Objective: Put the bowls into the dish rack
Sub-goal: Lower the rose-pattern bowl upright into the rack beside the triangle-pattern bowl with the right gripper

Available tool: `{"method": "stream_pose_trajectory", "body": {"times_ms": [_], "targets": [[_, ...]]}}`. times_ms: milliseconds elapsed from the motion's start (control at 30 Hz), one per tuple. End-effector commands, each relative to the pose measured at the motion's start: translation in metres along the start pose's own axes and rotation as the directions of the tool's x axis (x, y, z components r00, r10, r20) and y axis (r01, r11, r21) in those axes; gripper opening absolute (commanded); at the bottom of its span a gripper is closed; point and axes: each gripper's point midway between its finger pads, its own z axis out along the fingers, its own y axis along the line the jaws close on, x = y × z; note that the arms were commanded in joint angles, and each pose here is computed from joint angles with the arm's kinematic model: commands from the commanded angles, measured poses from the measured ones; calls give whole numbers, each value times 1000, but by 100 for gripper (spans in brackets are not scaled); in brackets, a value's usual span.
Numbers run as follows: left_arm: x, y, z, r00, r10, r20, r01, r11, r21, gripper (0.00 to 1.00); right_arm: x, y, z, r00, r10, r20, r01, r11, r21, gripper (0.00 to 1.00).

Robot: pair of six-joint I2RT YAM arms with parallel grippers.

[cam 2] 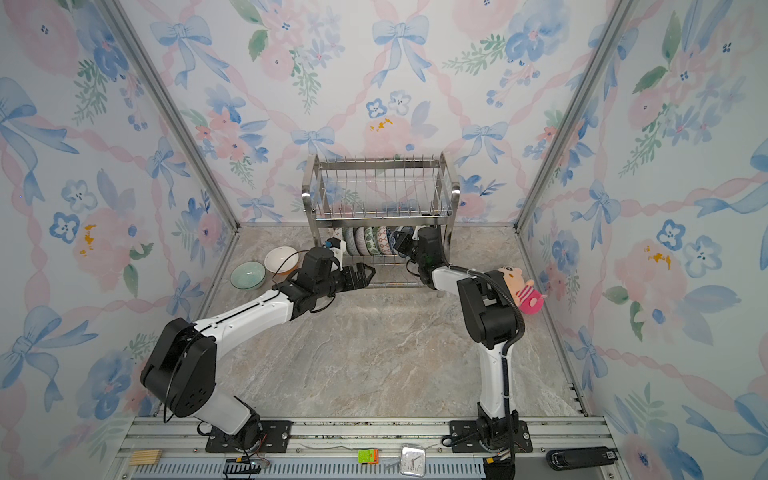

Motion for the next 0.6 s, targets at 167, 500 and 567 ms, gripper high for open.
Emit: {"method": "stream_pose_trajectory", "body": {"times_ms": [167, 500, 567], "targets": [[1, 3, 6, 999, 43, -19, -43, 999, -33, 98, -32, 33, 9, 995, 42, 90, -22, 977, -214, 0], [0, 8, 6, 998, 54, -28, -56, 997, -55, 98, -31, 25, 18, 993, 91, 81, -67, 963, -259, 0], [-1, 8, 6, 998, 54, -26, -55, 997, -55, 98, -30, 25, 20, 992, 95, 78, -71, 963, -261, 0]]}}
